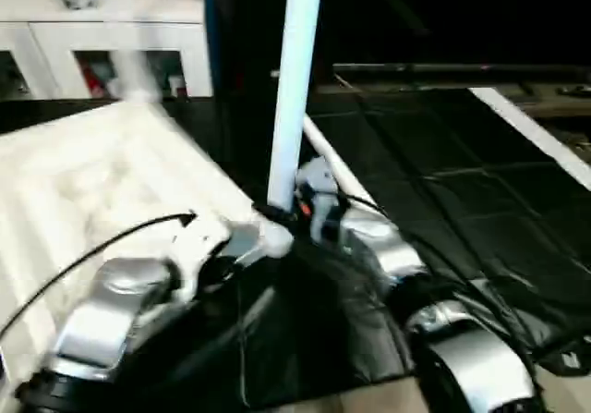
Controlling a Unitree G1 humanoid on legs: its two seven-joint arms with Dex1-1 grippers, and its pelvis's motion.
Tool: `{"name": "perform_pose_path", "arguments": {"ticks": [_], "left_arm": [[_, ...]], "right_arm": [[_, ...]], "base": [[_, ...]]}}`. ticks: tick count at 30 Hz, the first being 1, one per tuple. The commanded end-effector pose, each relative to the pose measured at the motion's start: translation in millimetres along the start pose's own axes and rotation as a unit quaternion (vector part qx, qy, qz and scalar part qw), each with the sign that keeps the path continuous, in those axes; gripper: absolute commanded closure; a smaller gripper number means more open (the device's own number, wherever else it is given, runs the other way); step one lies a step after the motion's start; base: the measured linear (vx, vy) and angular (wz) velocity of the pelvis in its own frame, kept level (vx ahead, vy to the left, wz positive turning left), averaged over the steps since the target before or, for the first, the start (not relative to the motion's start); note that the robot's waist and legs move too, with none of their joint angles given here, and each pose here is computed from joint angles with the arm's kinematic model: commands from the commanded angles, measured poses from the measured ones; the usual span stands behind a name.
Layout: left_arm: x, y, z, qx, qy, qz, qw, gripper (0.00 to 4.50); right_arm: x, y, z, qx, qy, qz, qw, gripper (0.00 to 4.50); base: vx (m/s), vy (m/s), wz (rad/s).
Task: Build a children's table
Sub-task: Rotate leg to tighten
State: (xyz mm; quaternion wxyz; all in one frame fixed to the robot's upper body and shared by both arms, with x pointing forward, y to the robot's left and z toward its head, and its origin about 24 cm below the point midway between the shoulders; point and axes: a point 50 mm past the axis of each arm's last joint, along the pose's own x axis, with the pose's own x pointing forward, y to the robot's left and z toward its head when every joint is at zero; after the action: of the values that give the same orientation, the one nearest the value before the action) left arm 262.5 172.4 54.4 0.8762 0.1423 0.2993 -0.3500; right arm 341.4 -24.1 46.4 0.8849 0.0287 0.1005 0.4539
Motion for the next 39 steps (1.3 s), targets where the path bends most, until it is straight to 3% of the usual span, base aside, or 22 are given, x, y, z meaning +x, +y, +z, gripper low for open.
{"name": "perform_pose_path", "arguments": {"ticks": [1,4,10,14,17,26,27,34,39], "left_arm": [[6,-2.1,16.3,0.021,-0.025,-0.005,0.999,4.50],[6,8.4,16.2,0.019,-0.022,0.025,0.999,4.50],[5,13.3,14.4,0.009,-0.014,0.040,0.999,4.50],[5,16.9,14.7,0.009,-0.012,0.043,0.999,4.50],[5,21.6,15.6,0.012,-0.014,0.046,0.999,4.50],[4,29.9,16.1,0.044,-0.005,0.042,0.998,4.50],[4,30.5,16.0,0.051,-0.002,0.037,0.998,4.50],[4,32.4,16.5,0.086,0.001,-0.009,0.996,4.50],[4,32.2,14.4,0.104,0.003,-0.044,0.994,4.50]], "right_arm": [[-10.3,10.9,-59.3,0.072,0.131,-0.012,0.989,2.60],[-9.5,13.8,-60.2,0.072,0.133,0.001,0.989,2.60],[-10.2,13.7,-63.0,0.055,0.144,-0.001,0.988,2.60],[-9.9,11.6,-60.9,0.075,0.131,-0.011,0.989,2.60],[-9.1,10.7,-57.6,0.080,0.117,-0.010,0.990,1.90],[-12.2,11.0,-52.8,0.075,0.086,0.028,0.993,1.34],[-14.5,10.0,-52.2,0.078,0.080,0.038,0.993,1.10],[-36.9,-4.5,-47.4,0.068,0.043,0.078,0.994,0.59],[-52.0,-16.1,-37.0,0.056,0.015,0.098,0.993,0.16]], "base": [[0.000,0.000,0.00],[-0.017,0.002,-0.02],[0.000,0.000,0.00],[0.000,0.000,0.00],[0.000,0.000,0.00],[0.000,0.000,0.00],[0.000,0.000,0.00],[0.000,0.000,0.00],[0.000,0.000,0.00]]}}
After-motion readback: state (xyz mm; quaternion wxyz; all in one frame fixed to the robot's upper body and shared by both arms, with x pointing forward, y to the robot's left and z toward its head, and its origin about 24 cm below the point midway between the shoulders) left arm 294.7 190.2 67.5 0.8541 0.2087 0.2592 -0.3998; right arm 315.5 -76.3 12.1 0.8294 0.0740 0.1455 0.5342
